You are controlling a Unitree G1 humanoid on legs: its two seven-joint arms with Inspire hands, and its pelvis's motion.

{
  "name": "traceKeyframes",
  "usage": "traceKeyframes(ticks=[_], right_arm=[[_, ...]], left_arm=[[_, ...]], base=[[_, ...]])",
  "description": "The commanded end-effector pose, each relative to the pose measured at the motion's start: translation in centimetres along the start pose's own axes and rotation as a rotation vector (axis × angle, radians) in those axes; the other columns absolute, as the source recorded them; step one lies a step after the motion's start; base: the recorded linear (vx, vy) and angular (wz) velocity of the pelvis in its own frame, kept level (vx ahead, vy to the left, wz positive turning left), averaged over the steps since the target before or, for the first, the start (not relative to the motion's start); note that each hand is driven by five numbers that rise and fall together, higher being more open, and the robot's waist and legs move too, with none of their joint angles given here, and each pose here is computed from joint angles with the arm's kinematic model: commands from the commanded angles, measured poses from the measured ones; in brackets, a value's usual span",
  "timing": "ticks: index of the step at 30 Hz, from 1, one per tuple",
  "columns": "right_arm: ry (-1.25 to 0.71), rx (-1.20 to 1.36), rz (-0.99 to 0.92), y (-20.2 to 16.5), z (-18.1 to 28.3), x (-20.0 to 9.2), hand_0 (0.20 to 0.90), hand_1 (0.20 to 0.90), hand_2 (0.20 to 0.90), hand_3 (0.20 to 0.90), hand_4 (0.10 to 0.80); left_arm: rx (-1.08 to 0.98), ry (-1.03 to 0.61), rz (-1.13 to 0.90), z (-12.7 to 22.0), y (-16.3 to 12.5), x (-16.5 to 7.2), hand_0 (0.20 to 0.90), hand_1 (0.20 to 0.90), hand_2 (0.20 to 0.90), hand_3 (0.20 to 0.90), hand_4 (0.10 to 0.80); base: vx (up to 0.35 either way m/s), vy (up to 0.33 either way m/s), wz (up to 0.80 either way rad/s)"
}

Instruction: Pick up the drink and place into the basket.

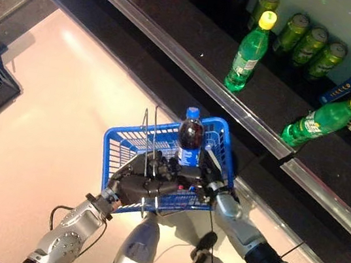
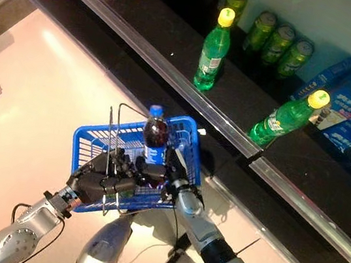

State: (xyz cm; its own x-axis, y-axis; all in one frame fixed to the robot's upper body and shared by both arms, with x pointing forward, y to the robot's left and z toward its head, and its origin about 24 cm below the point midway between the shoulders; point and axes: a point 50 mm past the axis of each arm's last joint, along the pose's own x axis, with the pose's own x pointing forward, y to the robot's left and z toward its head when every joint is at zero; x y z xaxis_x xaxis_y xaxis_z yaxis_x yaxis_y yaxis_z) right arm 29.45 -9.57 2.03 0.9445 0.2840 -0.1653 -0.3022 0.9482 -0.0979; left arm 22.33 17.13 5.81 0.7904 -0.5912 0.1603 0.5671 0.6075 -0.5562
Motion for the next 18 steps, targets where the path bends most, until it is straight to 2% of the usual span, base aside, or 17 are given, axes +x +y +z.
traceKeyframes(ticks=[1, 11, 18], right_arm=[[-0.36, 0.085, 0.087, 3.2, 6.9, 0.8, 0.3, 0.3, 0.3, 0.2, 0.1], [-0.176, 0.055, 0.03, 2.2, 3.0, 1.5, 0.3, 0.3, 0.3, 0.2, 0.1], [-0.029, 0.127, 0.06, 3.3, 0.8, 1.7, 0.3, 0.3, 0.3, 0.2, 0.1]], left_arm=[[0.123, -0.469, -0.682, 8.2, -9.6, 2.3, 0.3, 0.3, 0.3, 0.2, 0.1], [0.09, -0.445, -0.877, 8.7, -11.8, 2.8, 0.3, 0.3, 0.3, 0.2, 0.1], [0.103, -0.431, -0.9, 8.8, -12.9, 3.5, 0.3, 0.3, 0.3, 0.2, 0.1]], base=[[0.0, 0.0, 0.0], [0.0, 0.0, 0.0], [0.0, 0.0, 0.0]])
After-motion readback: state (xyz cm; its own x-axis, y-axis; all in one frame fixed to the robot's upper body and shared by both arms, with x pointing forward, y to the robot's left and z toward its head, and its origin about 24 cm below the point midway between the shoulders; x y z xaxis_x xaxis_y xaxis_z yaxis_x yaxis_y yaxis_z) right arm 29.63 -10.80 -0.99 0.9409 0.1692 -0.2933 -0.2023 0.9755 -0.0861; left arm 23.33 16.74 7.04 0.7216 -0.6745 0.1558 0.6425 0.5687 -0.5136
